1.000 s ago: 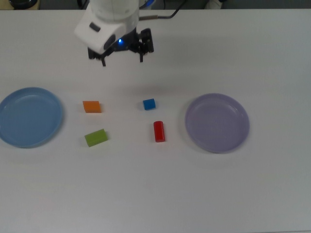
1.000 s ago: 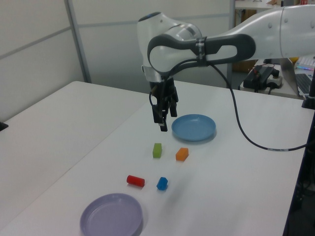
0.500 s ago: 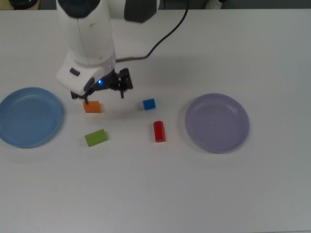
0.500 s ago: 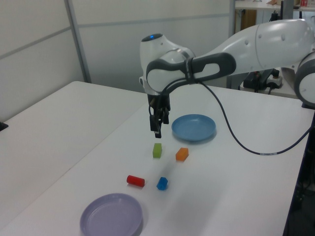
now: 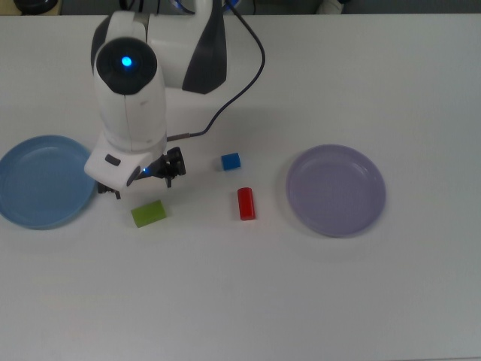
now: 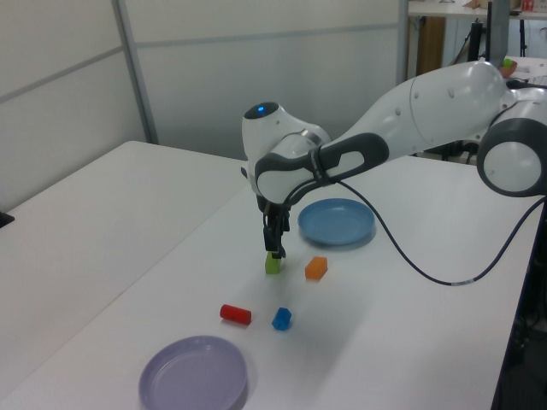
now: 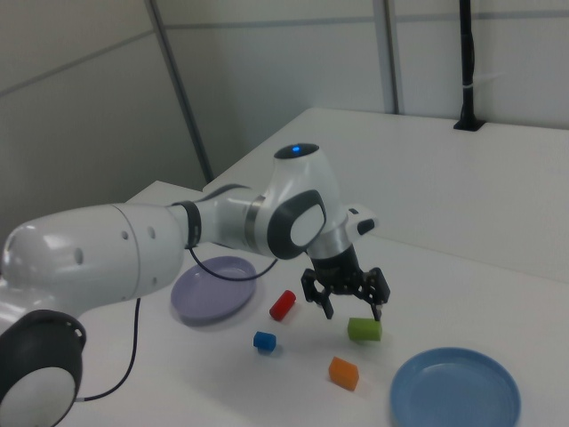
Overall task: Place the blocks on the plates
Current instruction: 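Close the gripper on the green block and lift it, then carry the green block over the light blue plate and release it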
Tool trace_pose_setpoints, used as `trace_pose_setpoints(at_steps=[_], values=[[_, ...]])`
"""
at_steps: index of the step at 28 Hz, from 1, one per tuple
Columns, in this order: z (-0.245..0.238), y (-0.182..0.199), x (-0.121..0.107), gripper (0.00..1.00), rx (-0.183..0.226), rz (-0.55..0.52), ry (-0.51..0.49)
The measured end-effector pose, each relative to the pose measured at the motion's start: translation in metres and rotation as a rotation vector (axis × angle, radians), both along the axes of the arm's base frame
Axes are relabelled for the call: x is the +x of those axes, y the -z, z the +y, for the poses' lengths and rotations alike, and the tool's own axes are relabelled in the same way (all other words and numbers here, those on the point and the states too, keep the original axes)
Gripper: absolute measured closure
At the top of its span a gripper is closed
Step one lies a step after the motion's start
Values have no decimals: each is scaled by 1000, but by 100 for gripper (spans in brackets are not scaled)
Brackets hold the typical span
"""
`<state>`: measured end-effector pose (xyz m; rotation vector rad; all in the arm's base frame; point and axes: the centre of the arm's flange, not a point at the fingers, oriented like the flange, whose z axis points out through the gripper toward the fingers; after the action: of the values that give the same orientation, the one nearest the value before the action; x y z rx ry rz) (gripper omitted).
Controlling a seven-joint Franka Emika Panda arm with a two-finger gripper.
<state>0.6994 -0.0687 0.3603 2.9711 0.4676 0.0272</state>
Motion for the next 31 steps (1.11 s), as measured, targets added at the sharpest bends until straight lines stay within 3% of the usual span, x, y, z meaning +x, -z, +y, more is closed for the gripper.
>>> trace_pose_setpoints(at_steps=[8, 16, 18, 24, 31], values=[[-2, 41, 5, 0, -1, 22, -20], [-1, 58, 7, 2, 3, 21, -24], [-1, 58, 8, 6, 5, 12, -23], [-3, 55, 10, 33, 11, 1, -16], [-4, 54, 11, 33, 12, -2, -13]])
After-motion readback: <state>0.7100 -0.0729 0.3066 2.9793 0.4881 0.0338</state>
